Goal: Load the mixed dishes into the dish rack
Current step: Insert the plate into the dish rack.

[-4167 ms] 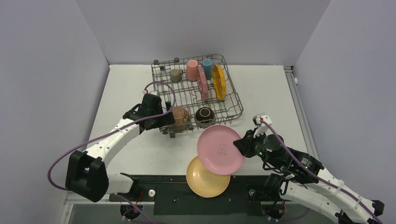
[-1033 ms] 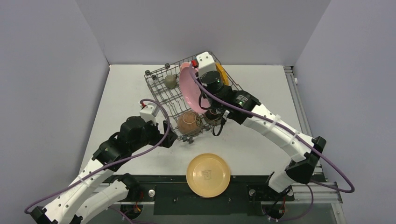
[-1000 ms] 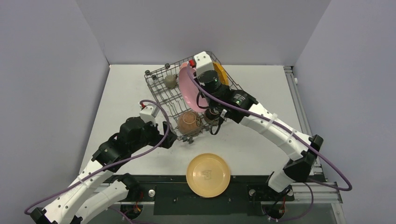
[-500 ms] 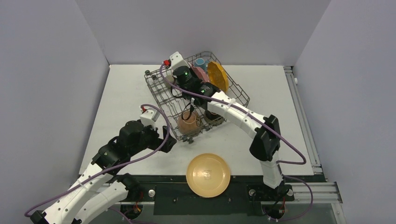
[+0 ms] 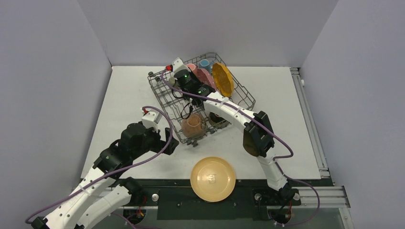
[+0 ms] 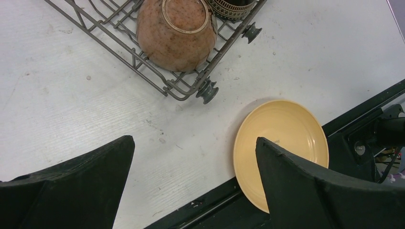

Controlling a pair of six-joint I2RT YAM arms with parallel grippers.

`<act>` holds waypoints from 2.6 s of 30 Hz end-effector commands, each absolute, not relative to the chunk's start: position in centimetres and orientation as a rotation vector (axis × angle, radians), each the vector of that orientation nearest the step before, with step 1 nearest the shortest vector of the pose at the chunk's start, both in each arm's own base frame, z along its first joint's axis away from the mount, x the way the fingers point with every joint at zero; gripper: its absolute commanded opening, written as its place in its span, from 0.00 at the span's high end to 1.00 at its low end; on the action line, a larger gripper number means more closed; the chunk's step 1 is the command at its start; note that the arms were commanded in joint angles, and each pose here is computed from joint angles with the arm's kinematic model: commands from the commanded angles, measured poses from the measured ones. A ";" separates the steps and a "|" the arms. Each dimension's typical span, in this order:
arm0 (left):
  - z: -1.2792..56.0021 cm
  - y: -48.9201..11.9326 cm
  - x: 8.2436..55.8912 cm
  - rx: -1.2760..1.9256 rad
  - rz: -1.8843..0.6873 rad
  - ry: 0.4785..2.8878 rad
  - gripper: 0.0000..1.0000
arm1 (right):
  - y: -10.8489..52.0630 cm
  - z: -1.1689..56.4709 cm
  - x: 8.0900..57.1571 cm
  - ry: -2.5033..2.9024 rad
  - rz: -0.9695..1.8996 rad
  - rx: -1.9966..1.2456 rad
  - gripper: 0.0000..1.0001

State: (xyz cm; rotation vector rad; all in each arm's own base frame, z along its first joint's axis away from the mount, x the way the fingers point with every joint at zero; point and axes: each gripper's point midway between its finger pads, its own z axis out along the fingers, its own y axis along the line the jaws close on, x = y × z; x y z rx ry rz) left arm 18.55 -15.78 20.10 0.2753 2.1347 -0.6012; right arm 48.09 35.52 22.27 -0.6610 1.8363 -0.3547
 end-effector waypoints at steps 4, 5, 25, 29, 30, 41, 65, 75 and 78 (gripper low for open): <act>21.0 -15.4 19.4 0.254 -0.600 2.093 0.04 | 36.3 24.1 48.9 1.794 -0.279 -0.584 1.00; 21.1 -15.4 19.5 0.250 -0.601 2.088 0.04 | 36.3 24.0 48.9 1.795 -0.277 -0.583 1.00; 20.9 -15.5 19.6 0.250 -0.623 2.099 0.04 | 37.8 19.1 47.3 1.890 -0.195 -0.587 1.00; 21.0 -15.4 19.6 0.248 -0.625 2.092 0.04 | 37.8 18.1 46.8 1.904 -0.210 -0.583 1.00; 21.0 -15.4 19.5 0.247 -0.625 2.091 0.04 | 38.0 17.7 46.6 1.908 -0.213 -0.589 0.98; 21.1 -15.4 19.6 0.242 -0.623 2.091 0.04 | 38.3 16.5 46.5 1.928 -0.216 -0.558 0.64; 21.0 -15.3 19.6 0.239 -0.621 2.091 0.04 | 38.6 24.9 45.7 1.843 -0.068 -0.420 0.51; 20.7 -15.8 19.4 0.243 -0.650 2.107 0.04 | 37.6 29.6 39.5 1.821 0.161 -0.423 0.48; 20.2 -16.7 19.0 0.239 -0.680 2.142 0.04 | 35.8 29.9 36.5 1.840 0.260 -0.403 0.48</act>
